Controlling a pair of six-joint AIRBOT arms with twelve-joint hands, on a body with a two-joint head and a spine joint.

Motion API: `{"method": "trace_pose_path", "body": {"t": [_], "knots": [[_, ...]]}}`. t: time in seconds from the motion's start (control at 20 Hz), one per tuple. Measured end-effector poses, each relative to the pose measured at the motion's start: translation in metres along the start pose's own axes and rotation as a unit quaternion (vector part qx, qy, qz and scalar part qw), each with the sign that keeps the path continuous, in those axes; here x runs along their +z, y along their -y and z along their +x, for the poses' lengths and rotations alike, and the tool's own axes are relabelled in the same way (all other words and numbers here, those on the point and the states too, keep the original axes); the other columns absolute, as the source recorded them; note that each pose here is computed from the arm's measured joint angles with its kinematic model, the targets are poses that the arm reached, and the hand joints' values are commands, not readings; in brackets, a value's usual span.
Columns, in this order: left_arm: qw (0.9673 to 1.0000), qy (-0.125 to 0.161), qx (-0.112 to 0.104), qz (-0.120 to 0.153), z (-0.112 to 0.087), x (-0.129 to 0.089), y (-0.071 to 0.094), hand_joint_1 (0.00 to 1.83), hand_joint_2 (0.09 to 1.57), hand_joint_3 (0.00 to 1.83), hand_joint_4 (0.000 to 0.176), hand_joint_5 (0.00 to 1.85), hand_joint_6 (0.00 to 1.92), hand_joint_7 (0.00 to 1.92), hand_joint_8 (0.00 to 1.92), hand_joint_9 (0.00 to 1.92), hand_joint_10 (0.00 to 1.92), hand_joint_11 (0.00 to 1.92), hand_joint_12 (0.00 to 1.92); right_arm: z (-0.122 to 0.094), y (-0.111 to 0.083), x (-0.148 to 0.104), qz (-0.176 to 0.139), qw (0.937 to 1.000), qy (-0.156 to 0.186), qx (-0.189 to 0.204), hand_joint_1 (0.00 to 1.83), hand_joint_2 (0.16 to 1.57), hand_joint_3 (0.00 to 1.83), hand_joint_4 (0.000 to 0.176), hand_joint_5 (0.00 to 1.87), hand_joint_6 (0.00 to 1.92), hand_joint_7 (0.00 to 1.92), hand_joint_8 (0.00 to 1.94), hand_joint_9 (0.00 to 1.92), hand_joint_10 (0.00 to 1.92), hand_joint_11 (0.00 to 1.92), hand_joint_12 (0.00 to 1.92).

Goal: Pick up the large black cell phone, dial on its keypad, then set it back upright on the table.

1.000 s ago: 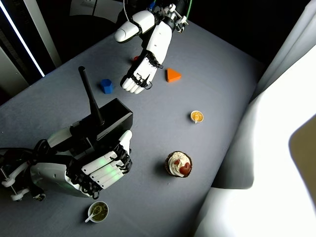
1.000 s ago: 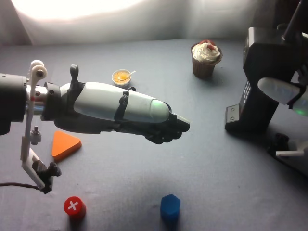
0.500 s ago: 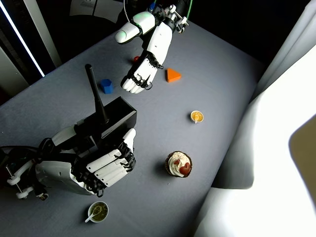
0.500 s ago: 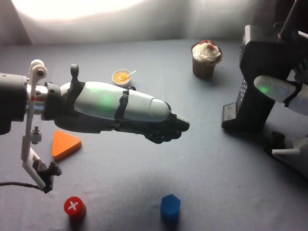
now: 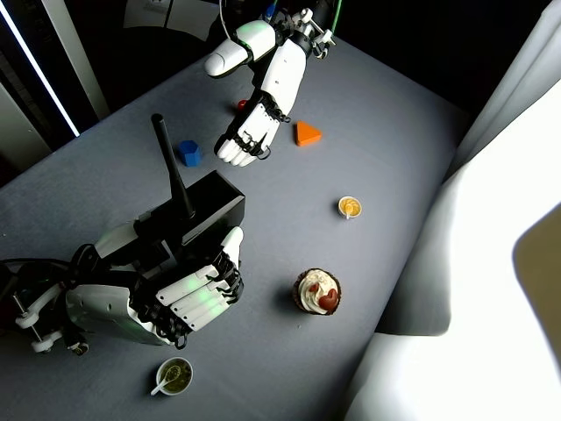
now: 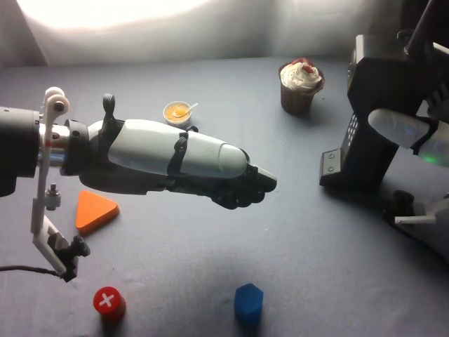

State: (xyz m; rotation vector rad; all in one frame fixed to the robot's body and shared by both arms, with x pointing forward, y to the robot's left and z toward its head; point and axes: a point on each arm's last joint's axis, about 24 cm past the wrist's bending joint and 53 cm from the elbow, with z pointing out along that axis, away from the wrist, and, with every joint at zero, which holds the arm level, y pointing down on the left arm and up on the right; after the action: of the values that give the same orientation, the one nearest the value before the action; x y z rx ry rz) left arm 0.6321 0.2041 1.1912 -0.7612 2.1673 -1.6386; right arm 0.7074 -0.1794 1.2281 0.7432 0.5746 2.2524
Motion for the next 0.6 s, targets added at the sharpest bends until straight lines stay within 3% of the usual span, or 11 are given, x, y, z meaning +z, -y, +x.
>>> {"method": "trace_pose_path", "body": {"t": [0.05,0.2,0.25,0.3,0.35,0.4,0.45,0.5,0.6], "knots": [[1.0,0.0,0.0,0.0,0.0,0.0,0.0,0.0,1.22,0.0,0.024,0.23,0.0,0.26,0.0,0.22,0.0,0.0,0.44,0.0,0.0001,0.0,0.0,1.0,0.0,0.0,1.37,1.17,0.0,0.0,0.81,1.09,0.8,1.23,0.9,1.3,0.86,1.17],[1.0,0.0,0.0,0.0,0.0,0.0,0.0001,0.0,1.22,0.0,0.024,0.23,0.0,0.27,0.0,0.21,0.0,0.0,0.42,0.0001,0.0002,0.0,0.0,1.0,0.0,0.0,1.35,1.18,0.0,0.0,0.79,1.13,0.78,1.25,0.86,1.35,0.8,1.19],[1.0,0.0,0.0,0.0,0.0,0.0,0.0,0.0,1.22,0.0,0.023,0.23,0.0,0.27,0.0,0.22,0.01,0.0,0.44,0.0,0.0002,0.0,0.0,1.0,0.0,0.0,1.21,1.2,0.0,0.0,0.81,1.17,0.82,1.28,0.79,0.99,0.74,1.23],[1.0,0.0,0.0,0.0,0.0,0.0,0.0,0.0,1.22,0.0,0.023,0.24,0.0,0.28,0.0,0.23,0.01,0.0,0.46,0.0001,0.0002,0.0,0.0,1.0,0.0,0.0,1.14,1.19,0.0,0.0,0.83,1.18,0.74,0.7,0.73,0.8,0.62,1.3],[1.0,0.0,0.0,0.0,0.0,0.0,0.0001,0.0,1.22,0.0,0.022,0.24,0.0,0.27,0.0,0.23,0.0,0.0,0.47,0.0001,0.0002,0.0,0.0,1.0,0.0,0.0,1.13,1.18,0.0,0.0,0.84,1.18,0.79,0.36,0.74,0.67,0.56,1.34],[1.0,0.0,-0.001,0.001,0.0,0.0,0.0002,0.0,1.22,0.0,0.023,0.24,0.0,0.28,0.0,0.23,0.0,0.0,0.5,0.0001,0.0002,0.0,0.0,1.0,0.0,0.0,1.12,1.17,0.0,0.0,0.86,1.15,0.83,0.17,0.74,0.55,0.54,1.3],[1.0,0.0,-0.001,0.001,0.0,0.0,0.0002,0.0,1.22,0.0,0.024,0.26,0.0,0.29,0.0,0.25,0.01,0.0,0.54,0.0001,0.0002,0.0,0.0,1.0,0.0,0.001,1.1,1.12,0.0,0.0,0.75,0.54,0.81,0.07,0.7,0.45,0.49,1.27],[1.0,0.0,-0.001,0.001,0.0,0.0,0.0002,0.0,1.22,0.0,0.023,0.24,0.0,0.28,0.01,0.24,0.0,0.0,0.48,0.0001,0.0002,0.0,0.0,1.0,0.0,0.001,1.09,1.1,0.0,0.0,0.78,0.24,0.81,0.03,0.73,0.38,0.47,1.24],[1.0,0.0,-0.001,0.001,0.0,0.0,0.0003,0.0,1.21,0.0,0.023,0.23,0.0,0.27,0.0,0.22,0.0,0.0,0.44,0.0005,0.0003,0.0,0.001,1.0,-0.001,0.001,1.06,1.07,0.0,0.0,0.8,0.03,0.77,0.0,0.72,0.22,0.39,1.2]]}}
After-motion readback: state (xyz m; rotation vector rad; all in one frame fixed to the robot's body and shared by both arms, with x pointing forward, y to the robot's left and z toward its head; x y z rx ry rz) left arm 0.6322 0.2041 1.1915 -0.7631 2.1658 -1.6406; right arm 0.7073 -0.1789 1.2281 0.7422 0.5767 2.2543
